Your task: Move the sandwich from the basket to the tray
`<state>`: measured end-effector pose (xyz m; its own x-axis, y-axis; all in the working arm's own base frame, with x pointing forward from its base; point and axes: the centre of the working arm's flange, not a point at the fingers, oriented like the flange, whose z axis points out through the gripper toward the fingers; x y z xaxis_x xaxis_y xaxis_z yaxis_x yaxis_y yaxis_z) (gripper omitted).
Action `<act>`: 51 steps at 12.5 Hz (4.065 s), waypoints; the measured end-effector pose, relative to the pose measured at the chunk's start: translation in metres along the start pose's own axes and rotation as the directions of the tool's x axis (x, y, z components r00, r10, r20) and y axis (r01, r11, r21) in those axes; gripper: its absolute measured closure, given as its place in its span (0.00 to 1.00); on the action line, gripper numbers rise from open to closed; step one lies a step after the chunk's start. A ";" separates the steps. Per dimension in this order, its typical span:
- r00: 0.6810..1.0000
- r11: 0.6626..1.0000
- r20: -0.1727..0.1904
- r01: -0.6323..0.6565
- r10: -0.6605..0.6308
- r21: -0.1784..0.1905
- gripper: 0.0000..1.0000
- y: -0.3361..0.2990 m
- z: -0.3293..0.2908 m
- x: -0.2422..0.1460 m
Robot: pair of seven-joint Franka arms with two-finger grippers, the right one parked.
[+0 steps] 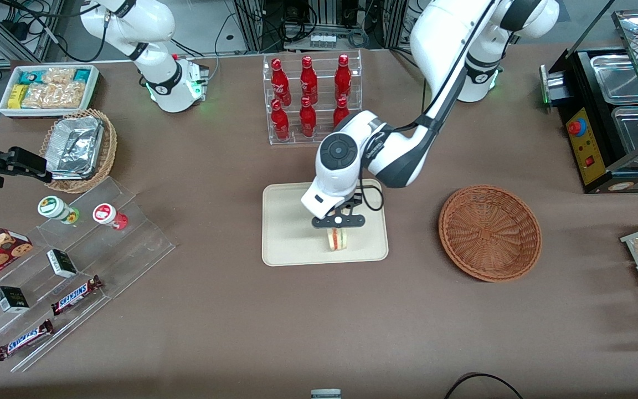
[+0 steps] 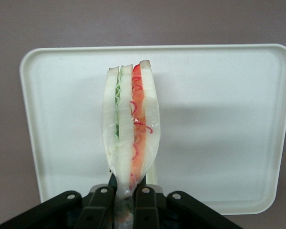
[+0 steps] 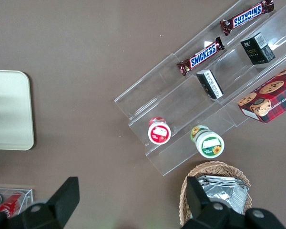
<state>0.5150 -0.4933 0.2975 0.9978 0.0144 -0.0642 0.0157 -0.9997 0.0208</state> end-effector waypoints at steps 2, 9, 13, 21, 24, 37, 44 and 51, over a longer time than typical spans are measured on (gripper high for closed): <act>1.000 1.000 0.016 -0.014 0.015 -0.004 0.85 0.011 0.012 -0.004; 0.999 0.999 0.050 -0.017 0.018 -0.027 0.85 0.024 0.033 -0.011; 0.999 0.999 0.047 -0.018 0.020 -0.036 0.85 0.027 0.037 -0.012; 0.999 0.999 0.042 -0.011 0.013 -0.042 0.60 0.033 0.046 -0.017; 0.999 0.999 0.036 -0.008 0.010 -0.049 0.30 0.034 0.043 -0.016; 1.000 1.000 0.015 -0.019 0.019 -0.021 0.00 -0.037 -0.088 0.023; 0.993 0.993 -0.005 -0.120 0.120 -0.014 0.00 -0.171 -0.138 0.052; 0.983 0.985 0.067 -0.170 0.168 0.014 0.00 -0.273 -0.194 0.034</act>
<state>0.5566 -0.2161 0.4837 0.9797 -0.1557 -0.1260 -0.1547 -0.9878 0.0179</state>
